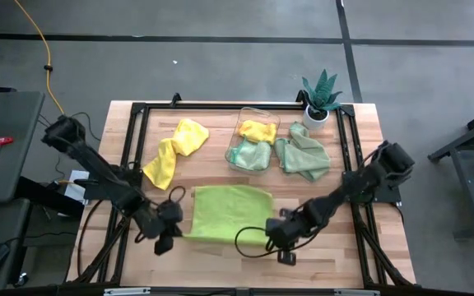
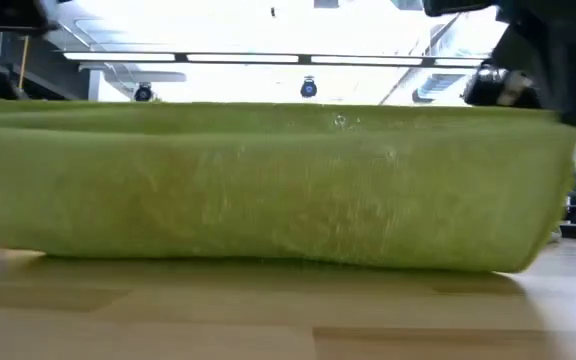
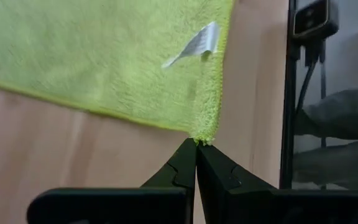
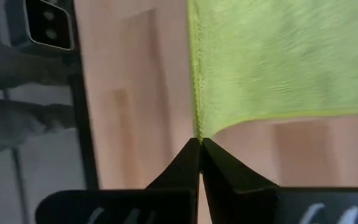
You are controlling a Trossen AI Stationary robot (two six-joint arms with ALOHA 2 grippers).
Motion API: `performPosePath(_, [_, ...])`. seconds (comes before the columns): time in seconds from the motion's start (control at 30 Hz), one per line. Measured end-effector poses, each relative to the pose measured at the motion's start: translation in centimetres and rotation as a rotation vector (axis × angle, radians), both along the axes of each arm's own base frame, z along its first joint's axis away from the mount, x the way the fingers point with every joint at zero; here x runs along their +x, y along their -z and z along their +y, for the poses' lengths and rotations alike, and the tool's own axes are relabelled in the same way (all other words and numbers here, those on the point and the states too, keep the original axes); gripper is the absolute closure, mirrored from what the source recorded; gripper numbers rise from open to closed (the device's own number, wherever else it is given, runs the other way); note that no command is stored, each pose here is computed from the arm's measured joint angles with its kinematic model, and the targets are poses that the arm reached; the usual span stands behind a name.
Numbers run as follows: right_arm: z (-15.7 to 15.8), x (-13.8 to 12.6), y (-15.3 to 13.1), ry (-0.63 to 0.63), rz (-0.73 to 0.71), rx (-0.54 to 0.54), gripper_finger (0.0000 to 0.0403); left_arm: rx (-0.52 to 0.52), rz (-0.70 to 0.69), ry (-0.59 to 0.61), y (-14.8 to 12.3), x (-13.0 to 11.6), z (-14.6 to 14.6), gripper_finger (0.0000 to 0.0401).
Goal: Fold microfiber towels
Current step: Fold the green towel
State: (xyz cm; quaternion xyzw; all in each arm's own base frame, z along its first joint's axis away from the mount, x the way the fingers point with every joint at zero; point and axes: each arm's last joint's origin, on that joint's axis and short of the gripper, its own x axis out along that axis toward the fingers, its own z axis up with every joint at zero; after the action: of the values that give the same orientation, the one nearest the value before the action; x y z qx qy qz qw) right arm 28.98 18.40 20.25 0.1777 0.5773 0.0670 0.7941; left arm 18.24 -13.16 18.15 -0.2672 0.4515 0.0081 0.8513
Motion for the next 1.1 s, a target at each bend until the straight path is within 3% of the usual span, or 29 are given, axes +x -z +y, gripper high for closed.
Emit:
performPosePath(0.2, [2.4,-0.2,1.3,0.102,0.044,0.099,0.0403,-0.183,-0.045,-0.002,1.9,0.5,-4.5,0.0401])
performPosePath(0.43, [3.4,-0.3,1.2,0.222,0.075,0.184,0.0403,-0.253,-0.066,-0.007,4.5,0.3,-7.7,0.0401])
performPosePath(0.67, [1.9,1.1,0.4,0.296,0.039,0.256,0.0403,-0.264,-0.088,-0.054,3.6,0.2,-7.3,0.0401])
performPosePath(0.87, [-1.4,2.1,0.1,0.321,0.042,0.187,0.0403,-0.218,-0.141,-0.141,1.5,-0.1,-5.6,0.0401])
performPosePath(1.1, [-5.4,2.8,0.6,0.377,0.088,0.052,0.0403,-0.057,-0.087,-0.277,0.7,-0.6,-2.2,0.0401])
